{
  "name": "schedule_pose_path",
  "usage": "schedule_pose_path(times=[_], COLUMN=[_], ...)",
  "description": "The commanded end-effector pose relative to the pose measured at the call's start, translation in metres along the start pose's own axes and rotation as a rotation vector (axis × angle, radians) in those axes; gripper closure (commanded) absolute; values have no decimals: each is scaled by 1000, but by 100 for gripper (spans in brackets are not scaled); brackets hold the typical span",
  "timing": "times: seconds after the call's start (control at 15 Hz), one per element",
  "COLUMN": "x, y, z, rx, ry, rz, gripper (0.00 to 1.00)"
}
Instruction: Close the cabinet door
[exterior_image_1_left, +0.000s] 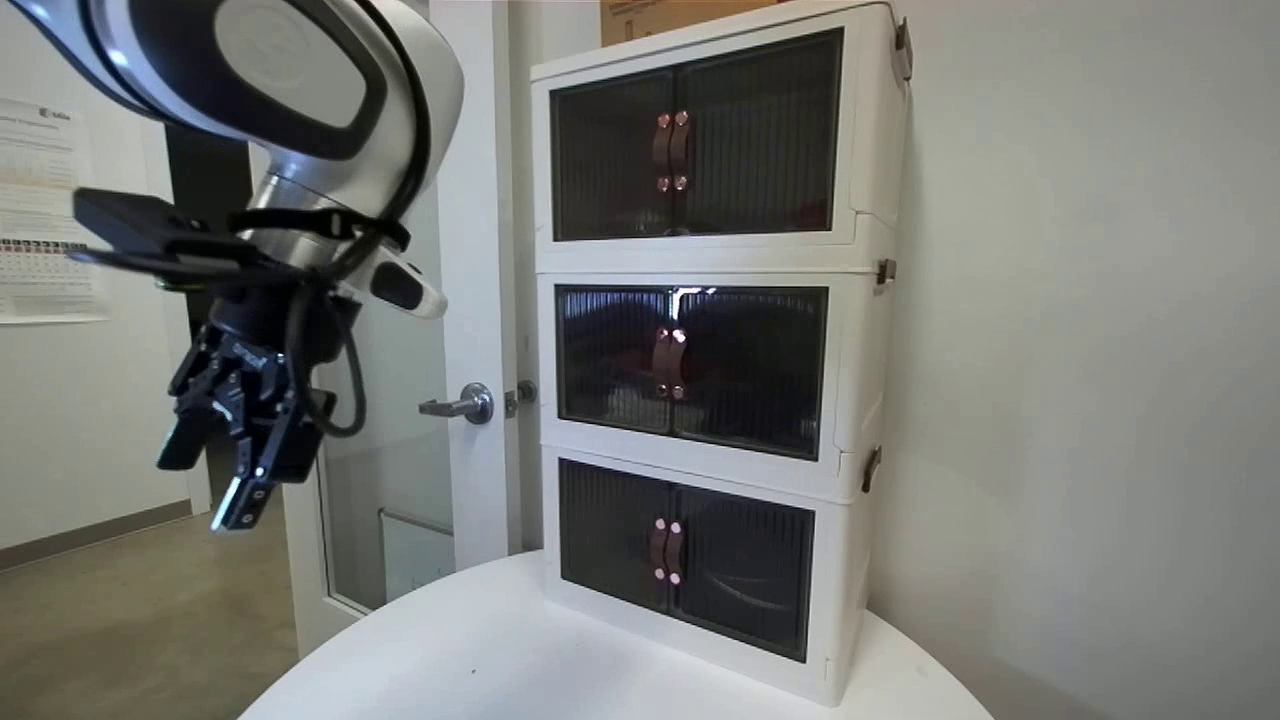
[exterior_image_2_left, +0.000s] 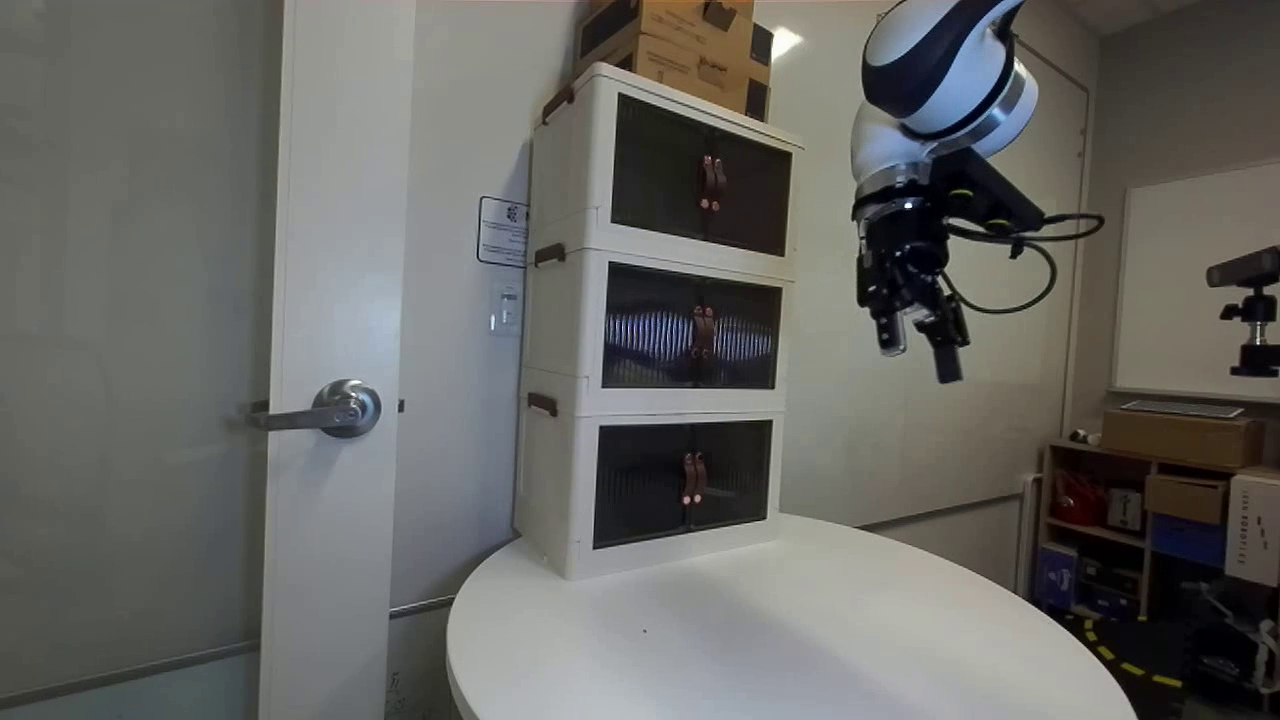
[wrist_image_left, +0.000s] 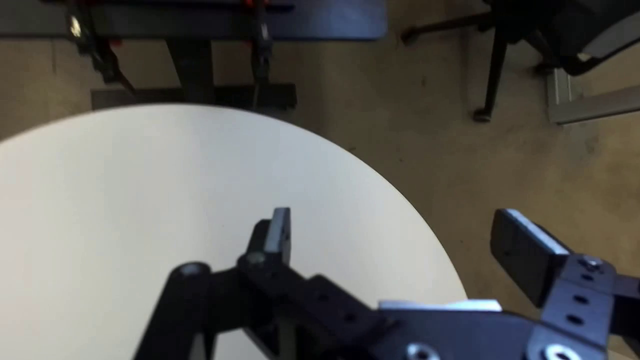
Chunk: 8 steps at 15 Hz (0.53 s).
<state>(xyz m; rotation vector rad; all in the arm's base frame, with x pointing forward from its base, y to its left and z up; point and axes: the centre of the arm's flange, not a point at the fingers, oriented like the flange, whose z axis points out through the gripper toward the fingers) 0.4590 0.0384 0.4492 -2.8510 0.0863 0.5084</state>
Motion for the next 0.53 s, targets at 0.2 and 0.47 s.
schedule_pose_path(times=[0.2,0.47], x=[-13,-13], y=[2,1], z=[-5,-4], rx=[-27,-28], ry=[-31,-33], rz=[40,40], gripper=[0,0])
